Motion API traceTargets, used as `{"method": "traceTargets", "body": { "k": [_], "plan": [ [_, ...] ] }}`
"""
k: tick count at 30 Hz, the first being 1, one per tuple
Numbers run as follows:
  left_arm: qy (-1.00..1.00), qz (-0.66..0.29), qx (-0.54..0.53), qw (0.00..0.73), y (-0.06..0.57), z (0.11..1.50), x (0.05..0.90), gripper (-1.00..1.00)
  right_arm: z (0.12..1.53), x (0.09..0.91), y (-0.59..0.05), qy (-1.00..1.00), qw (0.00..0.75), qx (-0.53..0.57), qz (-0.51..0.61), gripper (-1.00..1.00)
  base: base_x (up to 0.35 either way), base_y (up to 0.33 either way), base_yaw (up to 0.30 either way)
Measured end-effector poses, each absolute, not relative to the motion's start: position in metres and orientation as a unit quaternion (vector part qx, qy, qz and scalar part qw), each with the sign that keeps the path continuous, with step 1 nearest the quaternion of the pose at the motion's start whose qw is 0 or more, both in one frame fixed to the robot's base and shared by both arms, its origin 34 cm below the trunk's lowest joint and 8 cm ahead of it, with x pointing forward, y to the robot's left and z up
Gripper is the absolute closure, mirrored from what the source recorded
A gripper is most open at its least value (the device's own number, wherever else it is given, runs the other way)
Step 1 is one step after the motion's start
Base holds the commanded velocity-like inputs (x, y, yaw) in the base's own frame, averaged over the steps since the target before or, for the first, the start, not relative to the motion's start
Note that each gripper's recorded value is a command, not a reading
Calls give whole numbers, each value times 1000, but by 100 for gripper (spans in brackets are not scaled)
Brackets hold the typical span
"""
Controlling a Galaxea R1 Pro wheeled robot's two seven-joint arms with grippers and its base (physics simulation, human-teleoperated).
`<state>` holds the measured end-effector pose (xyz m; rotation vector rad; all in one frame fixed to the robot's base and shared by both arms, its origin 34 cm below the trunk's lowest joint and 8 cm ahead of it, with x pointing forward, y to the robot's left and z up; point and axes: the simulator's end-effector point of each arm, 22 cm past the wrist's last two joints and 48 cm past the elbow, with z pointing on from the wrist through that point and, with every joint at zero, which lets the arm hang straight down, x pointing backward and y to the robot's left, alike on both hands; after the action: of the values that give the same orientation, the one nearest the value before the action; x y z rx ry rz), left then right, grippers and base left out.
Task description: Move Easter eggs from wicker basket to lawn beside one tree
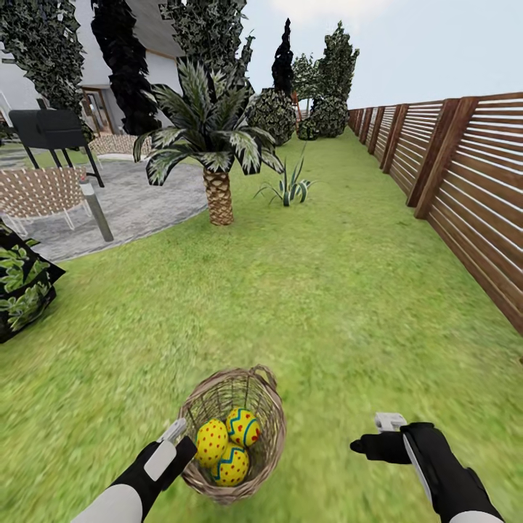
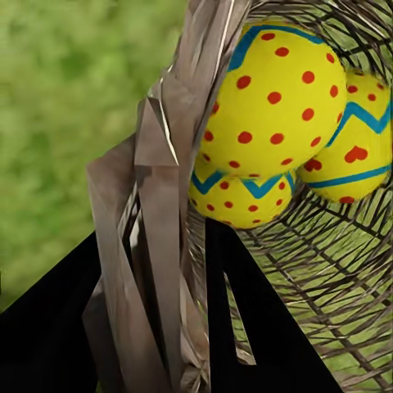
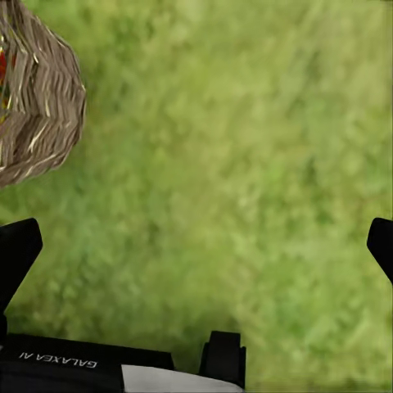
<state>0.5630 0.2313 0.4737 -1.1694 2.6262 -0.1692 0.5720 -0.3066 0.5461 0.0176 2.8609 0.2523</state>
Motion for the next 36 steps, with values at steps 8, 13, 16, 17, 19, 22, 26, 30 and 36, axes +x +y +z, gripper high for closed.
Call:
{"method": "traceTargets", "body": {
  "k": [8,13,16,17,19,22,26,30,36],
  "plan": [
    [904,-60,-402,132,230,490,565,100,562,574,-306,987,136,7,88,-100,0,0,-274],
    [904,-61,-402,133,230,499,567,100,572,575,-307,987,137,7,88,-100,0,0,-289],
    [904,-61,-402,133,230,505,567,100,578,576,-307,986,138,7,88,-100,0,0,-289],
    [904,-61,-402,133,230,507,567,100,579,576,-307,986,138,7,88,-100,0,0,-289],
    [903,-62,-404,133,229,511,568,100,583,576,-306,986,139,7,88,-100,0,0,-289],
    [902,-64,-407,133,229,517,569,100,589,577,-306,986,140,7,89,-100,0,0,-289],
    [901,-65,-408,134,228,524,569,100,569,557,-299,986,133,-5,97,-100,0,0,-270],
    [901,-65,-407,134,229,531,570,100,535,512,-288,988,110,-30,103,-100,0,0,-59],
    [901,-65,-407,134,229,540,570,100,507,443,-274,990,54,-55,117,-100,0,0,-1]
  ]
}}
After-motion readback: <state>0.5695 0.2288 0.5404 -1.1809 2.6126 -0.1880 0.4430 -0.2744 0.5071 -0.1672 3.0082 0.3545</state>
